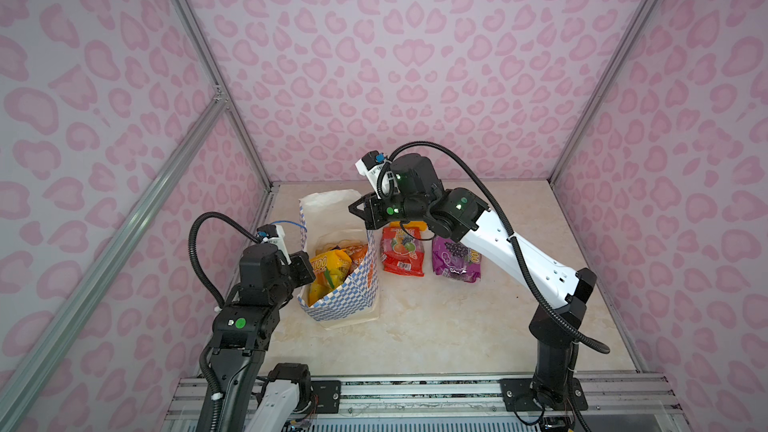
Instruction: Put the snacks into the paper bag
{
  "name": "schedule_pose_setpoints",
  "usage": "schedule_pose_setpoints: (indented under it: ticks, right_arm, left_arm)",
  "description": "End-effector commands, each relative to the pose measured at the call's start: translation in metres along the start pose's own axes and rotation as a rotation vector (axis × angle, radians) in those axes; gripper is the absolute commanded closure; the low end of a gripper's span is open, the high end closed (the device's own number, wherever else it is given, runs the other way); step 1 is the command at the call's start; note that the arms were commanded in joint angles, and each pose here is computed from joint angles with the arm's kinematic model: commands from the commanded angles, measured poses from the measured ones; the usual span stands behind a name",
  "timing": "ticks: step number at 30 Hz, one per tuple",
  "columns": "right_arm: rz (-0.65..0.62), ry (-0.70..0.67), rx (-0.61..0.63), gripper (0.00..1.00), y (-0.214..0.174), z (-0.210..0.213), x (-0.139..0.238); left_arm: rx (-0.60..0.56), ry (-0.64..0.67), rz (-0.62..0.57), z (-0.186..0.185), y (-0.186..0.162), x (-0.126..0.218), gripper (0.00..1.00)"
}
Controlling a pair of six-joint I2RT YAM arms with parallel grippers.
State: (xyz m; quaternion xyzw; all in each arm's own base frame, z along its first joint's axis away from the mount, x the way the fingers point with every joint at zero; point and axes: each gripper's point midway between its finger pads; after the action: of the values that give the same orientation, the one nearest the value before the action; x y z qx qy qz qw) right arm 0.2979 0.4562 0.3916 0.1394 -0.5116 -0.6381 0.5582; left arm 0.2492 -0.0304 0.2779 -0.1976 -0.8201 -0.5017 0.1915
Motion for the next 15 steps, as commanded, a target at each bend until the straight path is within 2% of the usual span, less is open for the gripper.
schedule_pose_setpoints:
  ticks: [1,4,7,9,15]
  right_arm:
    - [-0.104,0.054,0.051,1.0,0.028,0.01,0.011]
    - [-0.104,0.082,0.004,1.0,0.034,0.004,0.016]
    - [-0.138,0.087,0.026,1.0,0.041,0.01,0.029]
    - [-0.151,0.059,0.03,1.0,0.045,0.005,0.033]
    - [-0.16,0.088,0.033,1.0,0.058,0.009,0.049]
  left_arm:
    - [0.031,-0.099,-0.097,-0.024,0.028,0.02,0.92]
    - [0.04,-0.048,-0.132,-0.015,0.035,0.016,0.91]
    - [0.028,-0.046,-0.064,-0.022,0.036,0.015,0.94]
    - [0.043,-0.08,-0.083,-0.029,0.041,0.019,0.94]
    - [0.049,-0.091,-0.166,-0.038,0.067,0.045,0.95]
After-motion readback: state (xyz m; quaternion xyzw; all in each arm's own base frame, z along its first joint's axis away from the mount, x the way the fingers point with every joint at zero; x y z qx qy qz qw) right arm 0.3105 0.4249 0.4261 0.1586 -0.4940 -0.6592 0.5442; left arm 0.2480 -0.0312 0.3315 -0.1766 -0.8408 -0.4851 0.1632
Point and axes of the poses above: each gripper's point midway between its finger pads, its own x axis back along the fingers, its own z axis along the line the jaws close on, y = z × x, and after that the axes turned 1 degree about x, right-handed
